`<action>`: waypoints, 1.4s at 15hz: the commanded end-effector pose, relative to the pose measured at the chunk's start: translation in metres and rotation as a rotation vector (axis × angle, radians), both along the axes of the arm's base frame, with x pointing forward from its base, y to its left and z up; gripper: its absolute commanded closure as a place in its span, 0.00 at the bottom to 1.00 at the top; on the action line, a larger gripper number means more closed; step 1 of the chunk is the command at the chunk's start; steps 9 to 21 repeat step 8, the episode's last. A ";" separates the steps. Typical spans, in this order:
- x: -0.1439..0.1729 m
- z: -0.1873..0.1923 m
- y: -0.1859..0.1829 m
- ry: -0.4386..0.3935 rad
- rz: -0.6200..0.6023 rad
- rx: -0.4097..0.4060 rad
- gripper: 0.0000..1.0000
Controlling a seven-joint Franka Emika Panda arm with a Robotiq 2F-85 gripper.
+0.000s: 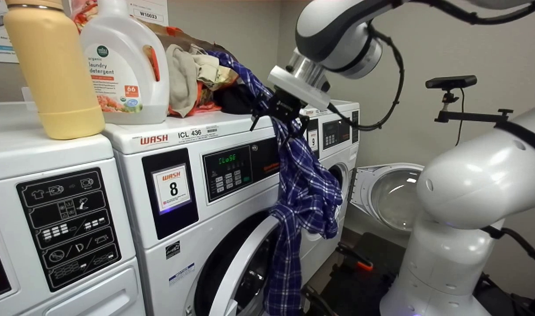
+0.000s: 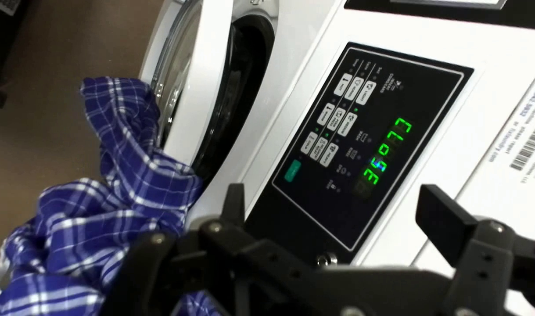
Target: Remove the trousers from the bag, move the bottle to the machine on the left, and then close the washing machine
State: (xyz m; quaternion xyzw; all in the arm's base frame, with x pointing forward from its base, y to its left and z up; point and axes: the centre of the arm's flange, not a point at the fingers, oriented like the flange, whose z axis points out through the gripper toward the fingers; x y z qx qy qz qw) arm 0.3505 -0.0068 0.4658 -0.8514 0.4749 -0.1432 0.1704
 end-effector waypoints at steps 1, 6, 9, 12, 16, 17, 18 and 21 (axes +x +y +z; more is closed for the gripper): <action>-0.052 0.080 0.006 -0.008 0.048 -0.043 0.00; -0.092 0.148 0.011 -0.045 0.098 -0.100 0.00; -0.098 0.162 0.014 -0.068 0.104 -0.099 0.00; -0.098 0.162 0.014 -0.068 0.104 -0.099 0.00; -0.098 0.162 0.014 -0.068 0.104 -0.099 0.00; -0.098 0.162 0.014 -0.068 0.104 -0.099 0.00; -0.098 0.162 0.014 -0.068 0.104 -0.099 0.00; -0.098 0.162 0.014 -0.068 0.104 -0.099 0.00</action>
